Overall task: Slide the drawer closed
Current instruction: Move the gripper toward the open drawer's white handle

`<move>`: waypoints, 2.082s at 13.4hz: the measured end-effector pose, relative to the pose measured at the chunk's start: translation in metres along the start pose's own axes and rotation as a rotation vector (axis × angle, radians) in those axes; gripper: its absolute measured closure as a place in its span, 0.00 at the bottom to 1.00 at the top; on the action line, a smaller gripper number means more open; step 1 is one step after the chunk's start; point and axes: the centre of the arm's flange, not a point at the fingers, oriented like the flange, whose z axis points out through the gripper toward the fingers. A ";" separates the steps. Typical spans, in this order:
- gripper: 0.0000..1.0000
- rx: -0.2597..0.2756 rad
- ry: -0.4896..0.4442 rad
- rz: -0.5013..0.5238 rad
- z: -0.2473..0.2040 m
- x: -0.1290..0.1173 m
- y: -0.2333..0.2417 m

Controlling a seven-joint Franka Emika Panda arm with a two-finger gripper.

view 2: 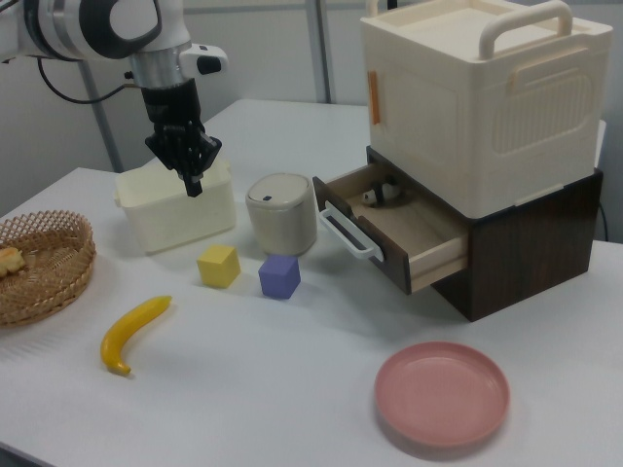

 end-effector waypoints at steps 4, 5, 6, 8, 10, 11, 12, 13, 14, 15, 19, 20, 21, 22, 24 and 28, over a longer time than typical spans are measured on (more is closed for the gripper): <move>0.99 0.000 -0.002 0.000 0.001 0.000 0.000; 0.99 0.000 -0.005 0.001 0.003 0.001 0.000; 0.99 0.000 -0.004 0.002 0.005 0.003 0.001; 0.99 -0.002 0.020 0.030 0.009 0.011 0.002; 0.99 -0.002 0.054 0.101 0.019 0.024 0.004; 0.99 -0.002 0.063 0.129 0.025 0.030 0.006; 0.99 -0.002 0.061 0.151 0.034 0.035 0.009; 0.99 -0.003 0.050 0.175 0.047 0.042 0.014; 0.99 -0.004 0.038 0.215 0.057 0.047 0.021; 0.99 -0.003 0.044 0.262 0.062 0.050 0.027; 0.99 0.003 0.084 0.446 0.099 0.065 0.048; 0.99 0.003 0.087 0.470 0.109 0.069 0.049; 0.99 0.004 0.091 0.496 0.121 0.074 0.051; 0.99 0.004 0.094 0.517 0.138 0.082 0.054; 0.99 0.004 0.106 0.535 0.157 0.091 0.056; 0.99 0.001 0.151 0.577 0.176 0.103 0.068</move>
